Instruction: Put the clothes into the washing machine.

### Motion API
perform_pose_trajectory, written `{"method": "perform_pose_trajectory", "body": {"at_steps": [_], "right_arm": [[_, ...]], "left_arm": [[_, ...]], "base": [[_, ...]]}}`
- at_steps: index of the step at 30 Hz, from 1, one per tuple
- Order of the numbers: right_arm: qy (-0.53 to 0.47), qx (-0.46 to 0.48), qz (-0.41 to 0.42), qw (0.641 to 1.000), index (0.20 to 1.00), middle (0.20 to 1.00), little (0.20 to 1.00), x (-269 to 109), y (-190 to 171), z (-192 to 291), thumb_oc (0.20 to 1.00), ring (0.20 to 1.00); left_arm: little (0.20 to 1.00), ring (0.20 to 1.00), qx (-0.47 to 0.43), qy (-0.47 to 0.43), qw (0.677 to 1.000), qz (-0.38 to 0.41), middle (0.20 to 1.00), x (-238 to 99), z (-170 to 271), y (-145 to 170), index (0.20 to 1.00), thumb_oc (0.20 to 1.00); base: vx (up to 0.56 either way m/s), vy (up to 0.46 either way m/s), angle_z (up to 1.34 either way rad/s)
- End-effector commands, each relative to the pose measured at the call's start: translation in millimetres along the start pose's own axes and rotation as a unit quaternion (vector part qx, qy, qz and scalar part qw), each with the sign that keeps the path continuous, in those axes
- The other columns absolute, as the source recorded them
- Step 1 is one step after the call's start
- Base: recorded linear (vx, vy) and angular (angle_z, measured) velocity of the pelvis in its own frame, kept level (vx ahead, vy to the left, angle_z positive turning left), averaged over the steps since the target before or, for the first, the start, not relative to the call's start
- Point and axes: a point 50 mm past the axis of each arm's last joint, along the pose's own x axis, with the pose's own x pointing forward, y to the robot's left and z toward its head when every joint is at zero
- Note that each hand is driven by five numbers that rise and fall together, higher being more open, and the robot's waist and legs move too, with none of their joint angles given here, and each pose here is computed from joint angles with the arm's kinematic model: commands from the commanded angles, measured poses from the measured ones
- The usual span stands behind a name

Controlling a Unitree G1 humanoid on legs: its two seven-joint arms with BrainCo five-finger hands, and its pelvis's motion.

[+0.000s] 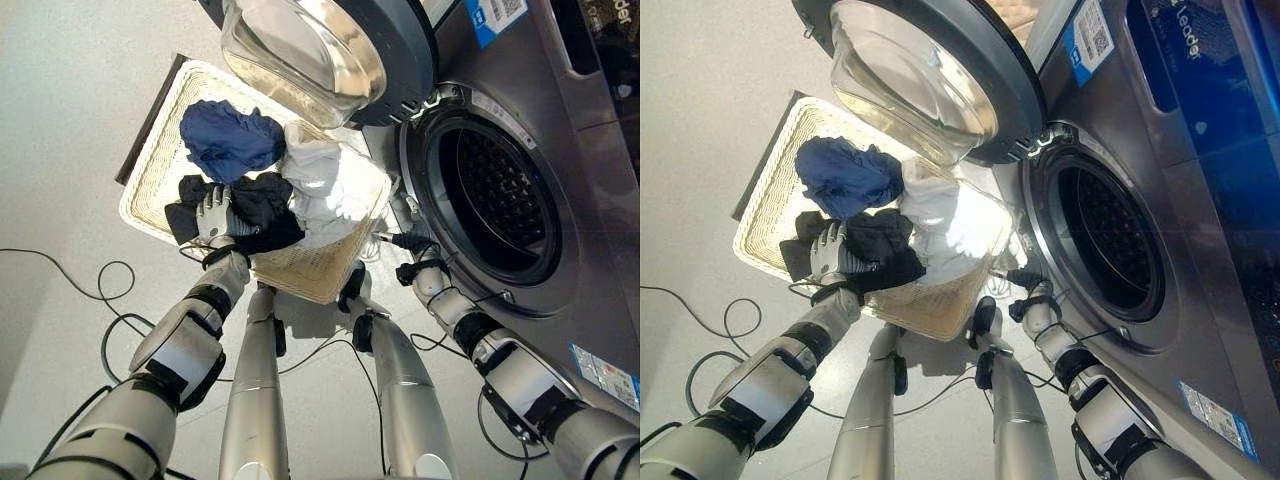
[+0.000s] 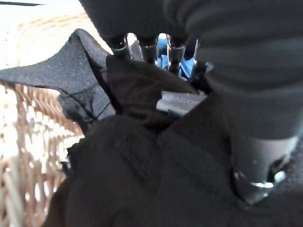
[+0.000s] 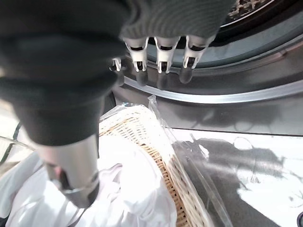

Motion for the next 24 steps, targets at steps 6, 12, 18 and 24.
{"method": "perform_pose_trajectory", "body": {"at_steps": [6, 12, 18, 24], "right_arm": [[-0.021, 0.047, -0.033, 0.998, 1.0, 1.0, 1.0, 5.6, -7.8, 14.9, 1.0, 1.0], [-0.018, 0.049, -0.031, 0.998, 1.0, 1.0, 1.0, 5.3, -5.6, 15.4, 1.0, 1.0], [-0.021, 0.054, -0.035, 0.998, 1.0, 1.0, 1.0, 6.5, -3.2, 20.0, 1.0, 1.0], [-0.019, 0.054, -0.035, 0.998, 1.0, 1.0, 1.0, 5.5, -4.4, 17.6, 1.0, 1.0]], "left_arm": [[1.0, 1.0, 0.034, 0.039, 0.994, -0.093, 1.0, -6.2, -4.4, -15.7, 1.0, 1.0], [1.0, 1.0, 0.032, 0.078, 0.988, -0.127, 1.0, -13.0, -9.8, -24.7, 1.0, 1.0], [1.0, 1.0, 0.037, 0.112, 0.979, -0.168, 1.0, -24.6, -15.4, -38.1, 1.0, 1.0], [1.0, 1.0, -0.023, 0.087, 0.991, -0.097, 1.0, -17.1, -4.7, -27.9, 1.0, 1.0]], "base": [[0.0, -0.002, 0.01], [0.0, 0.0, 0.0], [0.0, 0.0, 0.0], [0.01, 0.001, 0.0]]}}
